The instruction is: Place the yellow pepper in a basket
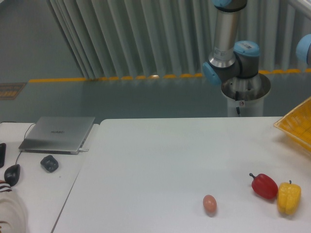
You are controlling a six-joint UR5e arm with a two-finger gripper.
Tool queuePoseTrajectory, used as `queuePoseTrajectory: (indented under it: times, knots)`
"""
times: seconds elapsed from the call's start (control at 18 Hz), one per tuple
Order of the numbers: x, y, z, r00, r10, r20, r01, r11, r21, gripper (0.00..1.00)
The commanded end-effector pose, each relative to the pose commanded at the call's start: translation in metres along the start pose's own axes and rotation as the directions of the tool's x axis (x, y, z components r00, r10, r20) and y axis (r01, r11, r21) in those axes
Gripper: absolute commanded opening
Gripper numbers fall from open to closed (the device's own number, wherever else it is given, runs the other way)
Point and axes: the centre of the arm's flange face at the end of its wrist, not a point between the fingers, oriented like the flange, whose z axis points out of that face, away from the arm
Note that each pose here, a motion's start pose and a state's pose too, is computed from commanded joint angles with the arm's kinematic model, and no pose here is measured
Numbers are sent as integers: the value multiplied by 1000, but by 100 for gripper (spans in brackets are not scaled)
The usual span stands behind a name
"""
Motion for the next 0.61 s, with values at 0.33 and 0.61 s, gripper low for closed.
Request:
queuePoseTrajectory:
  times: [0.33, 0.61]
  knots:
    - [1, -1, -2, 1000, 0, 3, 0, 1000, -3, 100]
    - [3, 1, -2, 1000, -18, 2, 18, 1000, -11, 100]
